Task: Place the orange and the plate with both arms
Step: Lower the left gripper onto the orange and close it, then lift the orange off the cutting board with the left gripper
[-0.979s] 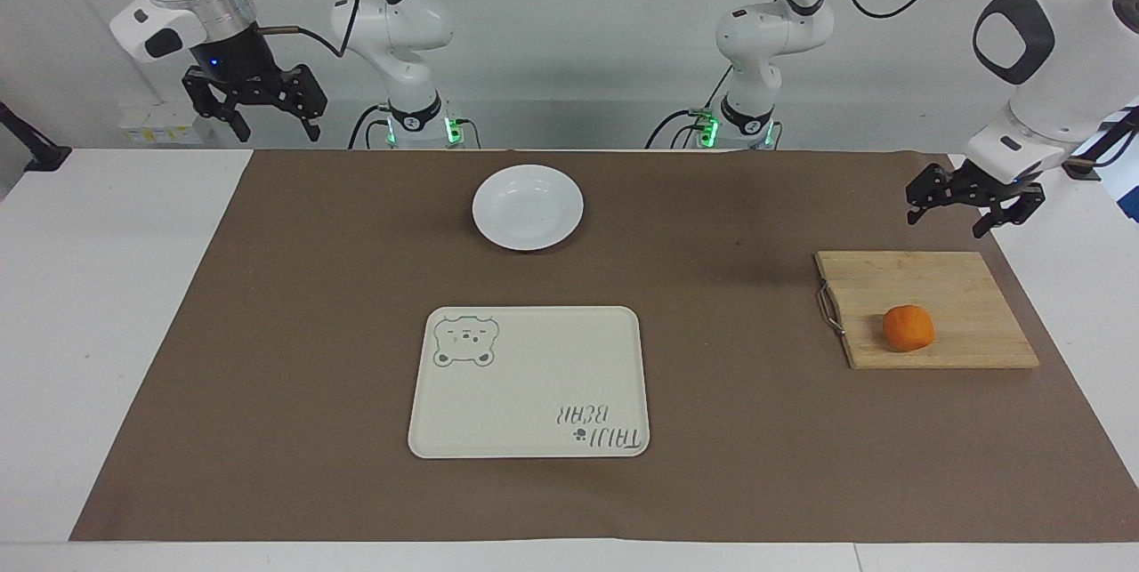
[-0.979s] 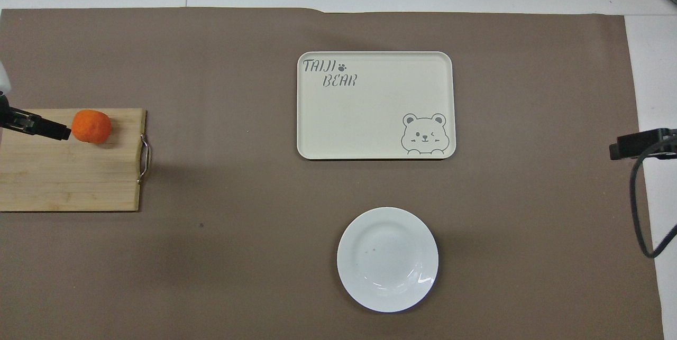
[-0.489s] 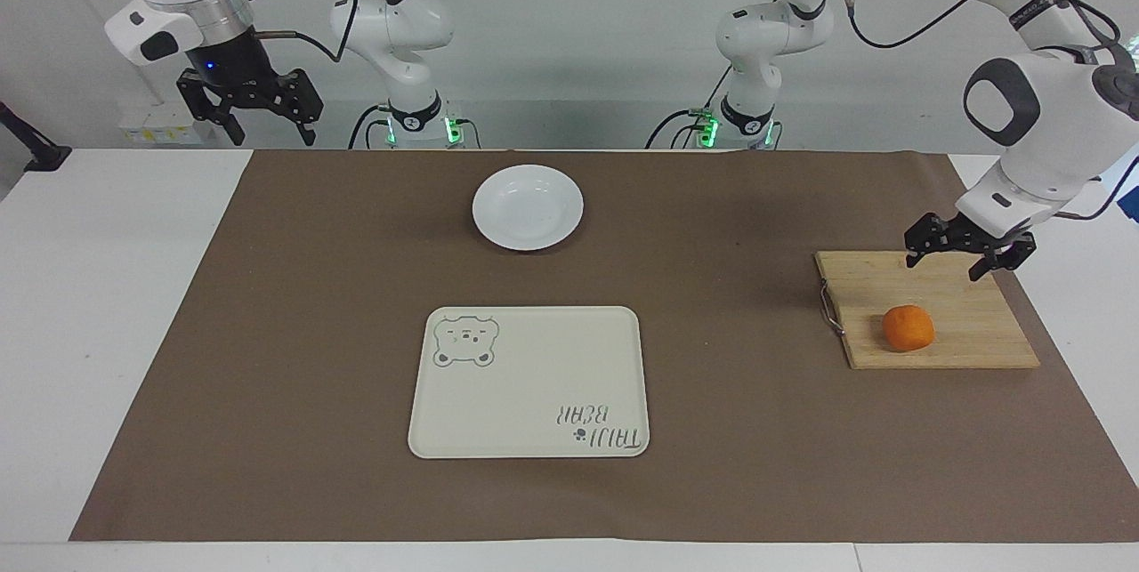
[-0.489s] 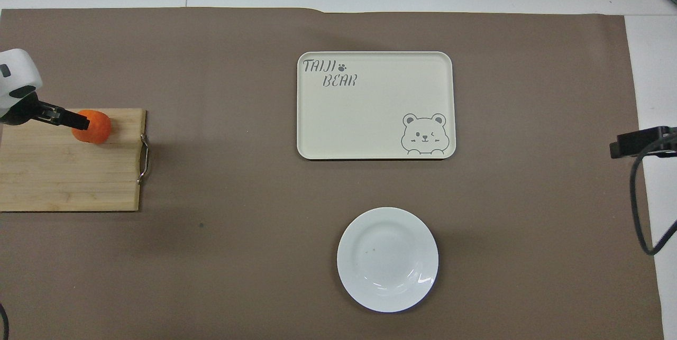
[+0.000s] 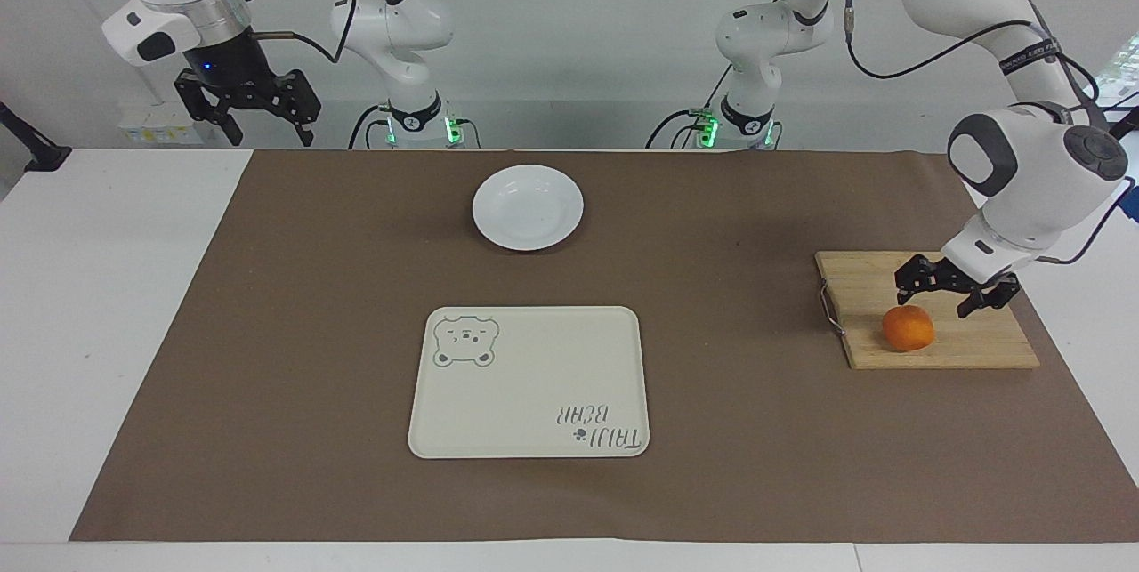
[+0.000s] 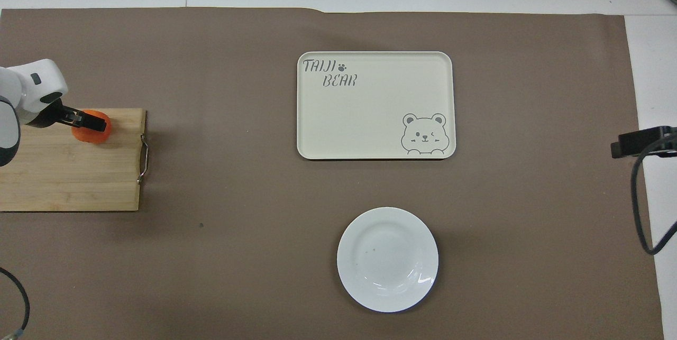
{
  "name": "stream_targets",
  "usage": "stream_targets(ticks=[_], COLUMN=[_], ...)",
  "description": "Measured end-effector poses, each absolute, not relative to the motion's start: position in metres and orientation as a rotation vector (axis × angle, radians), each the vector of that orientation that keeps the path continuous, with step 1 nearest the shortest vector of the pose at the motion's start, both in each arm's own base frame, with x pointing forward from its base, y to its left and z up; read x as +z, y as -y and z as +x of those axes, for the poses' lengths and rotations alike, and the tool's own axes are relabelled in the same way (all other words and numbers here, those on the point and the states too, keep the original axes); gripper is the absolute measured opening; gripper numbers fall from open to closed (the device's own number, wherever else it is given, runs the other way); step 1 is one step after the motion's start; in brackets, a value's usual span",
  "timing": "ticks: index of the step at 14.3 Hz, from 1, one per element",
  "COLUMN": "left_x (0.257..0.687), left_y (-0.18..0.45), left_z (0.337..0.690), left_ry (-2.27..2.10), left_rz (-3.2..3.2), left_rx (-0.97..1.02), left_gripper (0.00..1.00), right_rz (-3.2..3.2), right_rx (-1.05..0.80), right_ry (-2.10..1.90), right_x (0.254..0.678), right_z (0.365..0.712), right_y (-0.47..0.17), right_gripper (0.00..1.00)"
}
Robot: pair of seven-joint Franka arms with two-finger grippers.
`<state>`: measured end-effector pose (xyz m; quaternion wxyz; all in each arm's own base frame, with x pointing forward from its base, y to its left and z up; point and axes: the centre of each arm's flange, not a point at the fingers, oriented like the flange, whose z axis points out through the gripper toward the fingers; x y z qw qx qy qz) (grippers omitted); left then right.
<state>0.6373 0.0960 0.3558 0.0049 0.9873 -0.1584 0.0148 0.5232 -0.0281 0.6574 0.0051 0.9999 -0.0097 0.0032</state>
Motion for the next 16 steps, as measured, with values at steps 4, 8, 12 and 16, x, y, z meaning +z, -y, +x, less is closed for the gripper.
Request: stream_targets(ticks=[4, 8, 12, 16], left_x=[0.328, 0.333, 0.391, 0.458], left_y=[-0.095, -0.094, -0.092, -0.077], left_z=[0.631, 0.632, 0.635, 0.62], left_ry=[0.494, 0.494, 0.421, 0.21], left_rz=[3.085, 3.086, 3.099, 3.122], left_rx=[0.013, 0.025, 0.041, 0.076], left_gripper=[0.89, 0.78, 0.78, 0.78], right_rz=[3.131, 3.131, 3.131, 3.131], right_rx=[0.01, 0.01, 0.01, 0.01], right_ry=[0.03, 0.03, 0.03, 0.03], right_x=[0.657, 0.657, 0.657, 0.657], right_z=[0.523, 0.523, 0.523, 0.523], right_y=[0.028, 0.028, 0.028, 0.028], right_gripper=[1.0, 1.0, 1.0, 1.0])
